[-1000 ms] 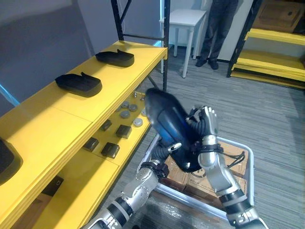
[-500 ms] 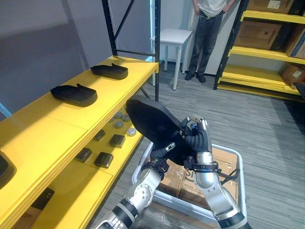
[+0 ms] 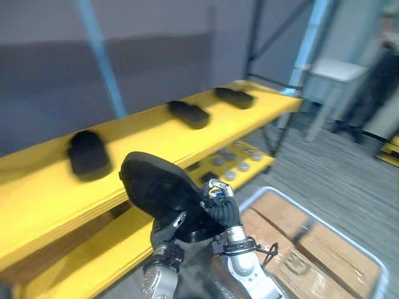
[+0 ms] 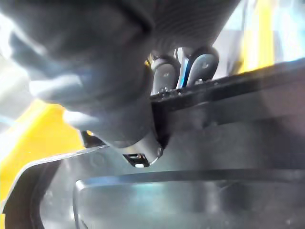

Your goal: Walk over and take plastic housings, then place them on the shelf

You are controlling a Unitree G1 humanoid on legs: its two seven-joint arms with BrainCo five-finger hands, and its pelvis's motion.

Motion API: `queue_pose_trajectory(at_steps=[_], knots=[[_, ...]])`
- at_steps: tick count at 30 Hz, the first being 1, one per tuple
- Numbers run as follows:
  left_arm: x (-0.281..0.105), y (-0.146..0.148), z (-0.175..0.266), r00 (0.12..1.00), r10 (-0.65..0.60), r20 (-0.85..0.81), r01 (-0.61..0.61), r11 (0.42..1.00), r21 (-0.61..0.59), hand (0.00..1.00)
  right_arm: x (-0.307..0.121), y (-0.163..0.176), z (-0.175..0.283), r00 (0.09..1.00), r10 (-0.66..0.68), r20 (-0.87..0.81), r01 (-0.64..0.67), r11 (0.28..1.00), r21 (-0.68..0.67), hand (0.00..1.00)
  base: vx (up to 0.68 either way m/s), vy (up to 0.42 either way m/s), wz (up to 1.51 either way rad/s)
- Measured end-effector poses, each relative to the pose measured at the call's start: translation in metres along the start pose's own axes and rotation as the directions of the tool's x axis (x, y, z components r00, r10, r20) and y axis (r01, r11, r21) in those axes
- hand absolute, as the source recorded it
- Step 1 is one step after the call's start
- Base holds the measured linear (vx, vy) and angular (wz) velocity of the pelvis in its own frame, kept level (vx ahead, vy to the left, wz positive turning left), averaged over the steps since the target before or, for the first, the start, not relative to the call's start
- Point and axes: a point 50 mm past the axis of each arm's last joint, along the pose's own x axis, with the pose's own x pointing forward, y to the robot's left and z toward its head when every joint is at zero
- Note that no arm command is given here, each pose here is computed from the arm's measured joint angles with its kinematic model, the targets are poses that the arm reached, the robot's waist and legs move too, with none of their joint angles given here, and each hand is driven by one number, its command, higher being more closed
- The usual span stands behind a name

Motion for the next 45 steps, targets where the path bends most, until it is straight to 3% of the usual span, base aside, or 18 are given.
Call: queue_pose_trajectory(at_steps=[7, 13, 19, 24, 25, 35, 40, 43, 45], knots=[[-0.022, 0.020, 0.023, 0.990, 0.052, 0.131, -0.080, 0.971, 0.226, 1.00, 0.004, 0.016, 0.004, 0.996, 0.090, -0.002, -0.090, 0.994, 0.068, 1.00, 0.14, 0.177, 0.73], [-0.019, 0.017, 0.039, 0.977, -0.015, 0.212, -0.075, 0.909, 0.410, 1.00, 0.011, 0.012, 0.007, 0.995, 0.099, 0.005, -0.099, 0.989, 0.108, 1.00, 0.19, 0.262, 0.60], [-0.012, -0.001, 0.041, 0.966, -0.149, 0.210, 0.027, 0.869, 0.494, 1.00, -0.002, -0.008, 0.008, 1.000, 0.003, -0.010, -0.001, 0.988, 0.156, 1.00, 0.12, -0.028, 1.08], [-0.016, 0.000, 0.034, 0.972, -0.163, 0.168, 0.056, 0.861, 0.506, 1.00, -0.015, -0.011, 0.003, 0.999, -0.019, -0.048, 0.027, 0.985, 0.169, 1.00, 0.12, -0.130, 0.26], [-0.016, -0.001, 0.033, 0.972, -0.165, 0.165, 0.060, 0.861, 0.505, 1.00, -0.016, -0.011, 0.003, 0.999, -0.022, -0.048, 0.030, 0.985, 0.170, 0.00, 0.13, -0.133, -0.27], [-0.013, -0.013, 0.021, 0.972, -0.213, 0.100, 0.151, 0.892, 0.427, 1.00, -0.029, -0.033, 0.002, 1.000, -0.008, -0.024, 0.010, 0.994, 0.111, 0.00, 0.05, -0.017, 0.10], [-0.012, -0.014, 0.009, 0.970, -0.238, 0.041, 0.197, 0.878, 0.435, 1.00, -0.041, -0.043, -0.007, 0.997, -0.004, -0.077, 0.012, 0.995, 0.095, 0.00, 0.02, 0.410, 0.16], [-0.001, -0.007, 0.017, 0.956, -0.292, 0.028, 0.233, 0.814, 0.532, 1.00, -0.044, -0.035, -0.015, 0.989, -0.027, -0.144, 0.047, 0.989, 0.138, 0.00, 0.03, 0.485, 0.40], [0.003, -0.004, 0.025, 0.954, -0.296, 0.049, 0.220, 0.802, 0.555, 1.00, -0.042, -0.030, -0.016, 0.988, -0.019, -0.156, 0.043, 0.988, 0.150, 0.00, -0.01, 0.409, -0.34]])
